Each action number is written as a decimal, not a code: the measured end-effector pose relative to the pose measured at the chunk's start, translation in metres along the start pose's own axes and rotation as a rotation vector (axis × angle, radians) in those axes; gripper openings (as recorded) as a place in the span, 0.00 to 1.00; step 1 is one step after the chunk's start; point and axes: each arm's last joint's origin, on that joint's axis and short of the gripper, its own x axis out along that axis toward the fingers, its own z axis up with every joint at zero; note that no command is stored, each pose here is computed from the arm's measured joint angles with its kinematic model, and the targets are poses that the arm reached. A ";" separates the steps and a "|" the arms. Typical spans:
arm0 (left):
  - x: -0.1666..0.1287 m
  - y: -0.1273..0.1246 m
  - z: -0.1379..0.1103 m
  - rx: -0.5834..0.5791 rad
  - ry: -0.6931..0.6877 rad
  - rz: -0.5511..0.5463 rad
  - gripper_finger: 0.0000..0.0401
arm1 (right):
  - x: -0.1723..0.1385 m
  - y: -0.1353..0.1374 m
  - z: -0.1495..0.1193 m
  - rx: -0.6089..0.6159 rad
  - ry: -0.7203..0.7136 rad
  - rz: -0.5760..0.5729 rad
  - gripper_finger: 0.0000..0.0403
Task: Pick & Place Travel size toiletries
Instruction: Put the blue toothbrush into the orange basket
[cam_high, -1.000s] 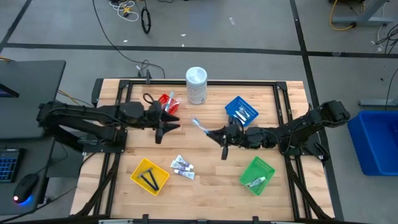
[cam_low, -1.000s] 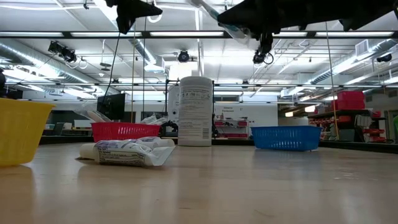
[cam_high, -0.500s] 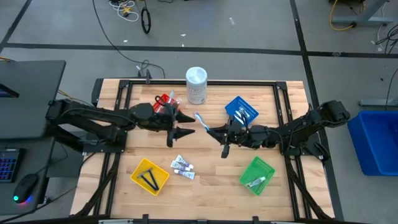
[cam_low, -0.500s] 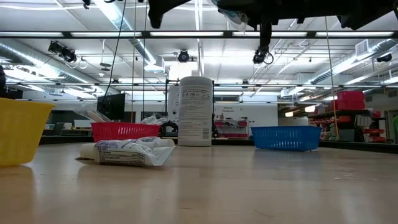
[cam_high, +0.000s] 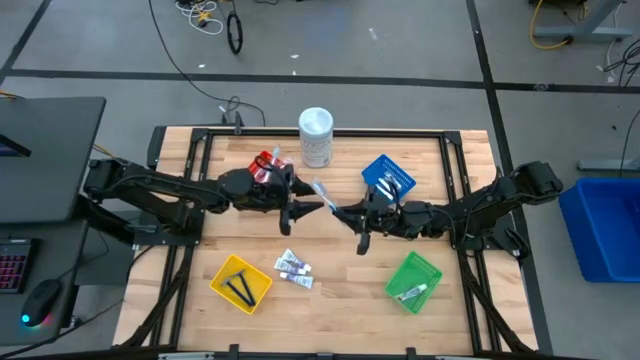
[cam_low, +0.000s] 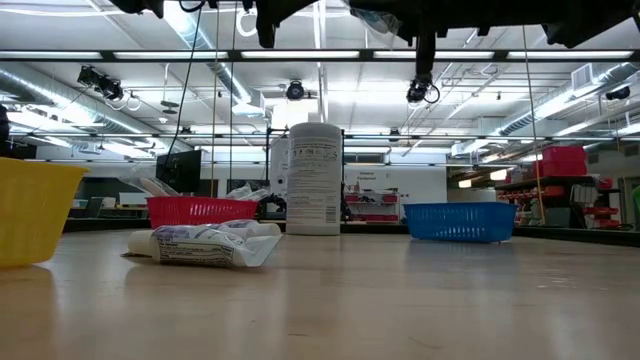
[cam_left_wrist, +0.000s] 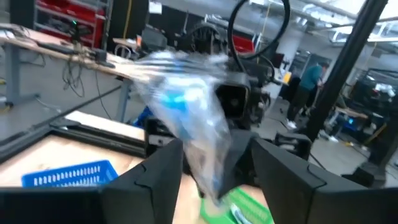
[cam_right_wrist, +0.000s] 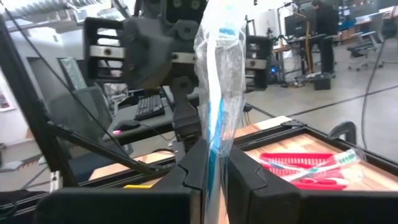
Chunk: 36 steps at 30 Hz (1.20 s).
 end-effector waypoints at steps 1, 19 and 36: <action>0.000 0.000 0.000 0.005 -0.007 0.008 0.49 | 0.000 0.000 0.000 0.001 0.001 0.014 0.09; 0.000 0.000 0.000 -0.001 0.000 -0.009 0.34 | 0.000 0.002 0.005 -0.021 -0.041 0.043 0.09; -0.001 -0.011 0.002 0.005 -0.035 -0.062 0.34 | 0.002 -0.005 0.010 -0.023 -0.091 -0.041 0.09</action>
